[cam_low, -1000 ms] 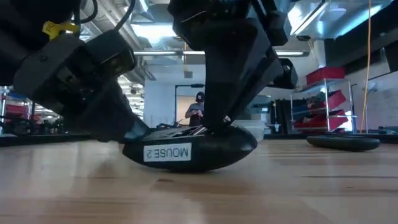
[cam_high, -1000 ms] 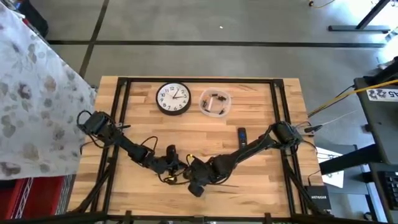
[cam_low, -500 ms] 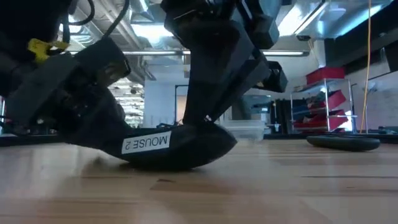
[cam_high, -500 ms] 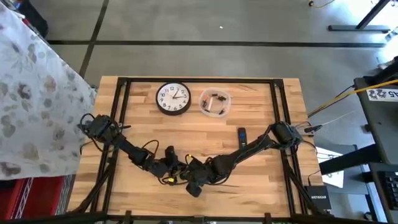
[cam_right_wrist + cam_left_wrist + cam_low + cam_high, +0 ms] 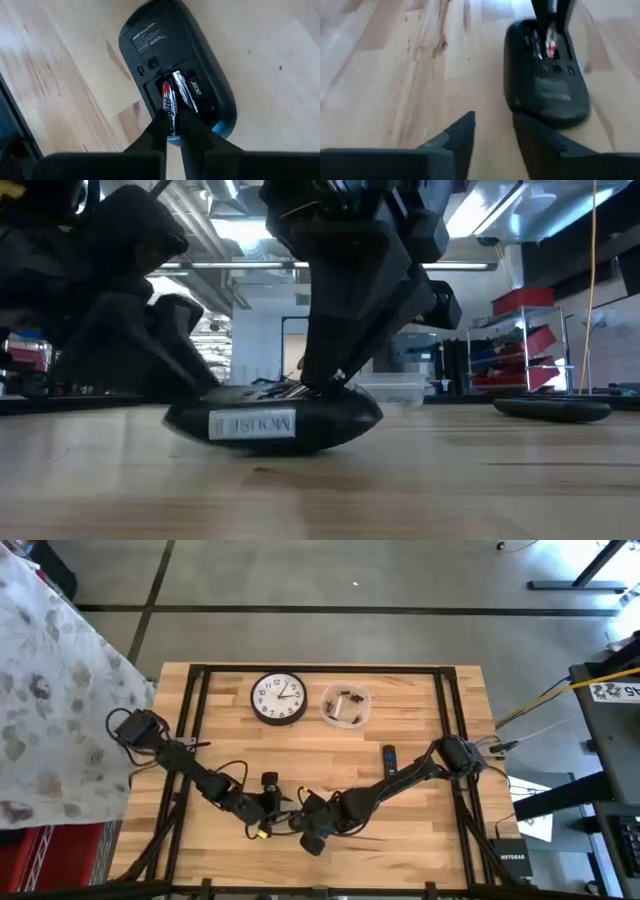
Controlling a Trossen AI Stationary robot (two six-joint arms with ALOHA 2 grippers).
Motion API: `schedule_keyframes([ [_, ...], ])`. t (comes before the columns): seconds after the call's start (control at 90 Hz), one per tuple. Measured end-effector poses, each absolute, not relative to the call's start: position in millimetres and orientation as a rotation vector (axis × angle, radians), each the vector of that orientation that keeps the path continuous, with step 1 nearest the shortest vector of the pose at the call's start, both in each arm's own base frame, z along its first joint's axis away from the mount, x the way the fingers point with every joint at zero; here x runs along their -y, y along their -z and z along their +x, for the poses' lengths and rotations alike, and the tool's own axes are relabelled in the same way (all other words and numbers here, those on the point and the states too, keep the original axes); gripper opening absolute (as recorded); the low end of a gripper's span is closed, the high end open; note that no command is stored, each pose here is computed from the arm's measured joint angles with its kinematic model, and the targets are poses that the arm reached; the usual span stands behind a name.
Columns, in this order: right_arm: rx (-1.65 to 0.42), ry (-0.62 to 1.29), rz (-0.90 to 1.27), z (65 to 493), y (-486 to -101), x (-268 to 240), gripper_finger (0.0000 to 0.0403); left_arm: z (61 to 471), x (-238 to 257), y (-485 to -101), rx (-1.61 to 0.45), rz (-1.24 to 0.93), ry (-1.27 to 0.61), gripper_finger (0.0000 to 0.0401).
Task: Insert battery
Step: Insert the silver battery into the computer mouse
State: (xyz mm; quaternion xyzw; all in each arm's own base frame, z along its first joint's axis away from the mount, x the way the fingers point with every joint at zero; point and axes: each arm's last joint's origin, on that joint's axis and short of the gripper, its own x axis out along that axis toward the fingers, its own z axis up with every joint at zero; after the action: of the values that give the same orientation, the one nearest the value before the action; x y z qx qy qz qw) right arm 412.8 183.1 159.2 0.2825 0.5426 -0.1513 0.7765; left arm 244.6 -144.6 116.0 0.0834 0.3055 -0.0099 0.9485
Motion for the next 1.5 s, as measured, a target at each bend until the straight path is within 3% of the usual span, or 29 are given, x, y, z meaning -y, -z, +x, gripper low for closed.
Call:
schedule_keyframes([
  [0.267,-1.177,0.32,0.613,413,-159,-183,0.0005,246,151,-127,-0.569,0.159,0.175,0.0265],
  [0.5,-1.178,0.31,0.609,413,-159,-184,0.0005,258,146,-122,-0.51,0.194,0.19,0.031],
  [0.989,-1.158,0.287,0.597,415,-159,-185,0.0005,275,146,-100,-0.527,0.189,0.226,0.0313],
  [1.289,-1.148,0.258,0.56,415,-160,-186,0.0005,280,151,-89,-0.56,0.128,0.229,0.0272],
  [1.5,-1.154,0.237,0.566,416,-161,-187,0.0005,279,155,-89,-0.559,0.112,0.23,0.027],
])
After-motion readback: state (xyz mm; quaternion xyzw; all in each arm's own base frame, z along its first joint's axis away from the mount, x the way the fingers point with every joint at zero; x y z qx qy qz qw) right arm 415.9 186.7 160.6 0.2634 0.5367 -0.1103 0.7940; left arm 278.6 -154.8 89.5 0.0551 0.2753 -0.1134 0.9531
